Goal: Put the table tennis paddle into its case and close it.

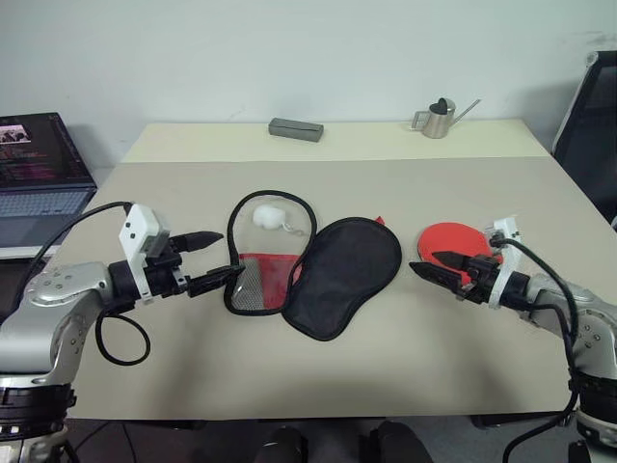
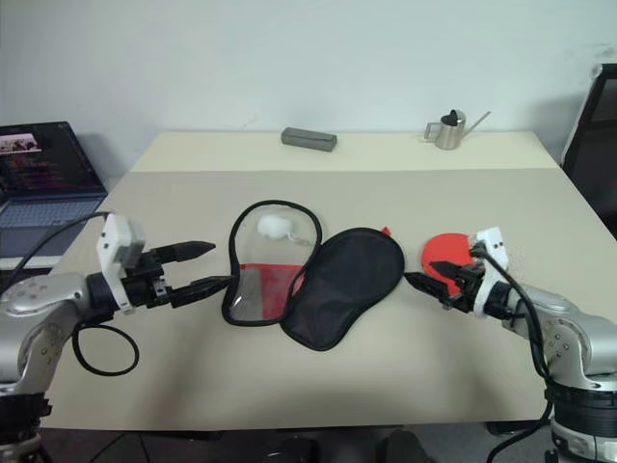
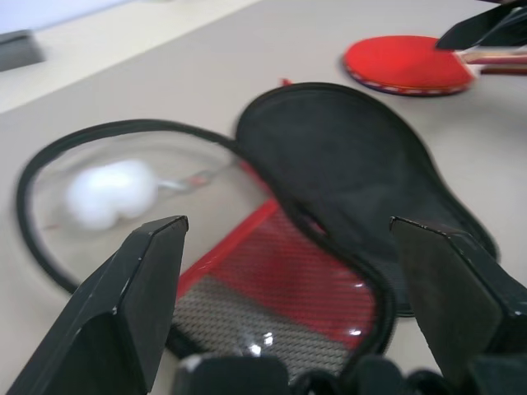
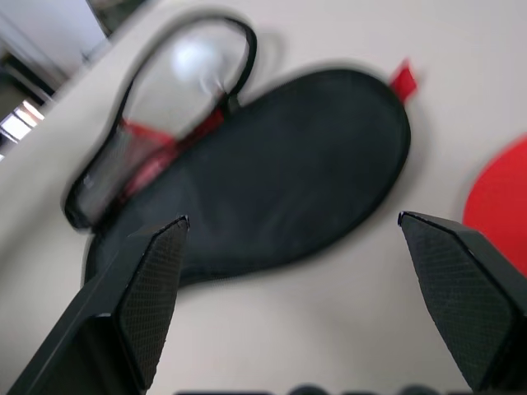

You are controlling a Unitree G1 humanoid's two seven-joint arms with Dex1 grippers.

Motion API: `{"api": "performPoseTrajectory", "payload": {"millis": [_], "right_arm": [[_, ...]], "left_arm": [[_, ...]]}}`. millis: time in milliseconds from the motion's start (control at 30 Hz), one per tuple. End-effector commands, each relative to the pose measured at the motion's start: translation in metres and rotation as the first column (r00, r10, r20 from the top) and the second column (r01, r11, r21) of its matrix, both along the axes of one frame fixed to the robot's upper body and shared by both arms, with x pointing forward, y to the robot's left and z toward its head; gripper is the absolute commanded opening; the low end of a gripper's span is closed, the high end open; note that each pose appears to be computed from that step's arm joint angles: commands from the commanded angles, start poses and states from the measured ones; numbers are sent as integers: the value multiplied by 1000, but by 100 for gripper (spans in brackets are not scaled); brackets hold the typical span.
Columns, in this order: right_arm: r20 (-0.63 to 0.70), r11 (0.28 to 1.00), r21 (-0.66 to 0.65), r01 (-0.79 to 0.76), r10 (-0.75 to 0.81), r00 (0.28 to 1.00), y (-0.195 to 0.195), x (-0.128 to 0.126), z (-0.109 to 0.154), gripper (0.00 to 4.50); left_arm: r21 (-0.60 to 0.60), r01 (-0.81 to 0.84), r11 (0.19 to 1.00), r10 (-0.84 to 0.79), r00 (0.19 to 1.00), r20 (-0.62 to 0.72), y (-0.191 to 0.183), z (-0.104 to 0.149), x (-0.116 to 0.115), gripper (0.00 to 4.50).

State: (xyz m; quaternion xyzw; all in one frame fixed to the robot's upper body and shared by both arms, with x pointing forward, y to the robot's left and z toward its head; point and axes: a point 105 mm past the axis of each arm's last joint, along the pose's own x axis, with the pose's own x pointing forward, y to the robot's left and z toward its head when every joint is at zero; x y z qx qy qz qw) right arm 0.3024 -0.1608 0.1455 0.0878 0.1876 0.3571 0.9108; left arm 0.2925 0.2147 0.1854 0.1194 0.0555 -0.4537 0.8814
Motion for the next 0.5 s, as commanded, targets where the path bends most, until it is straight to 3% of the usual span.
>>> {"api": "performPoseTrajectory", "payload": {"millis": [33,500], "right_arm": [[-31,999,-21,-26,25,999,18,-7,-6,446],[-114,992,-106,75,-87,990,39,18,-40,446]], "left_arm": [[30,58,998,-59,998,36,-5,11,-4,428],[55,52,997,-55,998,39,2,17,-20,428]]}}
